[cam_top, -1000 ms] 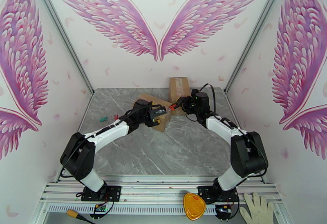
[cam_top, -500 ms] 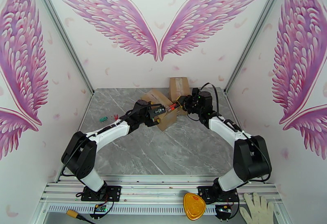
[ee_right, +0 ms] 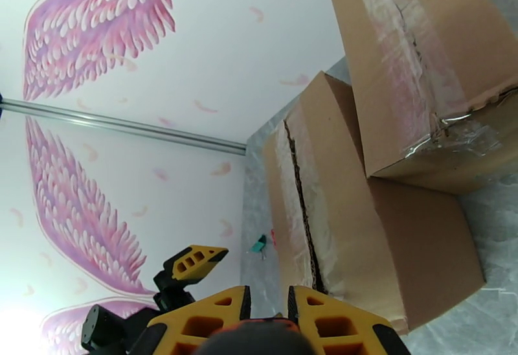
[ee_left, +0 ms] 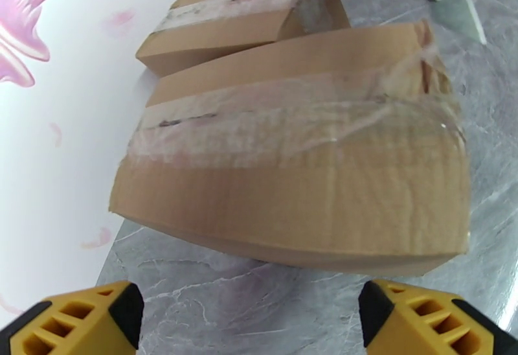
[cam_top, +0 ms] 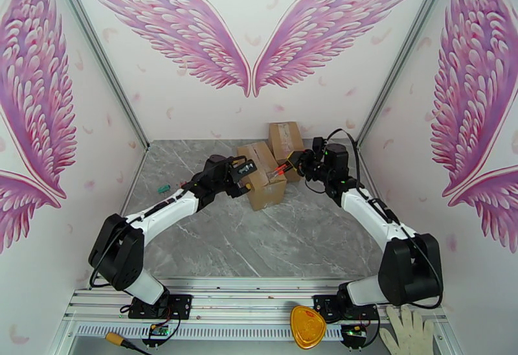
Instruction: Unpack the express box
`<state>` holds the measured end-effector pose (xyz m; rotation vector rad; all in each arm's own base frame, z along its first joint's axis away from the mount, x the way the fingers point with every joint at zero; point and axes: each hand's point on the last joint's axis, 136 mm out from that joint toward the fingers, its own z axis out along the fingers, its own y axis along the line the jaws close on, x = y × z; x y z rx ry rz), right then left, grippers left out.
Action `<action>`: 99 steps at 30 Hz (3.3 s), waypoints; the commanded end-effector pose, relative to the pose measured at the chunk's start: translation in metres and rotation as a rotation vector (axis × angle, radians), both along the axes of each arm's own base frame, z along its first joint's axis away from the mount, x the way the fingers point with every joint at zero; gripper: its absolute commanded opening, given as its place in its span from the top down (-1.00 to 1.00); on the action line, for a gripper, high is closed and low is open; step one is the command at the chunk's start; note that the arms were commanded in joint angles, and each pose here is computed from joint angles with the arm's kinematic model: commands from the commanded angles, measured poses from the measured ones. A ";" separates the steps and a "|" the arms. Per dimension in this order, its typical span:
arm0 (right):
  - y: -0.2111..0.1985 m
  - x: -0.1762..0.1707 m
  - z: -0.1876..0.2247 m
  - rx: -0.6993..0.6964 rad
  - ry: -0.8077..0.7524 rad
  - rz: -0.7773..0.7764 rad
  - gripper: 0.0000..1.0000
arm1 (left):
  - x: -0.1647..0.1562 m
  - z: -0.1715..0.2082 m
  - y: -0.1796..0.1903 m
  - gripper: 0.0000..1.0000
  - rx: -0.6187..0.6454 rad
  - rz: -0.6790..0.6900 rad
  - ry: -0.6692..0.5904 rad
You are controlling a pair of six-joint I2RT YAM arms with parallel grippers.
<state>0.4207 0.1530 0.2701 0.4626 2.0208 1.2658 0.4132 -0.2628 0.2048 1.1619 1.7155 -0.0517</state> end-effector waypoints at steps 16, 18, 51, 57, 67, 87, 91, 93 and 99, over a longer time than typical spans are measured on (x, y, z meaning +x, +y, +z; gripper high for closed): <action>-0.032 -0.052 -0.089 -0.504 0.114 -0.143 1.00 | 0.166 0.053 0.013 -0.87 -0.666 0.324 0.489; -0.029 -0.048 -0.094 -0.538 0.114 -0.159 1.00 | 0.176 0.039 0.008 -0.76 -0.682 0.311 0.568; 0.029 0.043 -0.110 -0.719 0.134 -0.014 1.00 | 0.058 -0.023 0.053 -0.63 -0.809 0.459 0.836; 0.042 0.056 -0.104 -0.721 0.099 0.026 1.00 | 0.012 -0.026 0.076 -0.65 -0.877 0.589 0.799; 0.008 0.026 -0.086 -0.834 0.059 -0.038 1.00 | 0.008 0.007 0.106 -0.86 -0.750 0.638 0.651; 0.080 -0.082 -0.106 -0.703 -0.221 0.213 1.00 | 0.128 0.001 0.044 -0.78 -0.665 0.367 0.759; 0.089 -0.075 -0.100 -0.694 -0.262 0.214 1.00 | 0.118 -0.009 0.039 -0.76 -0.664 0.345 0.793; 0.092 -0.065 -0.100 -0.704 -0.257 0.193 1.00 | 0.109 -0.015 0.040 -0.75 -0.655 0.347 0.811; 0.090 -0.029 -0.097 -0.793 -0.222 0.087 1.00 | 0.079 -0.019 0.065 -0.73 -0.661 0.403 0.807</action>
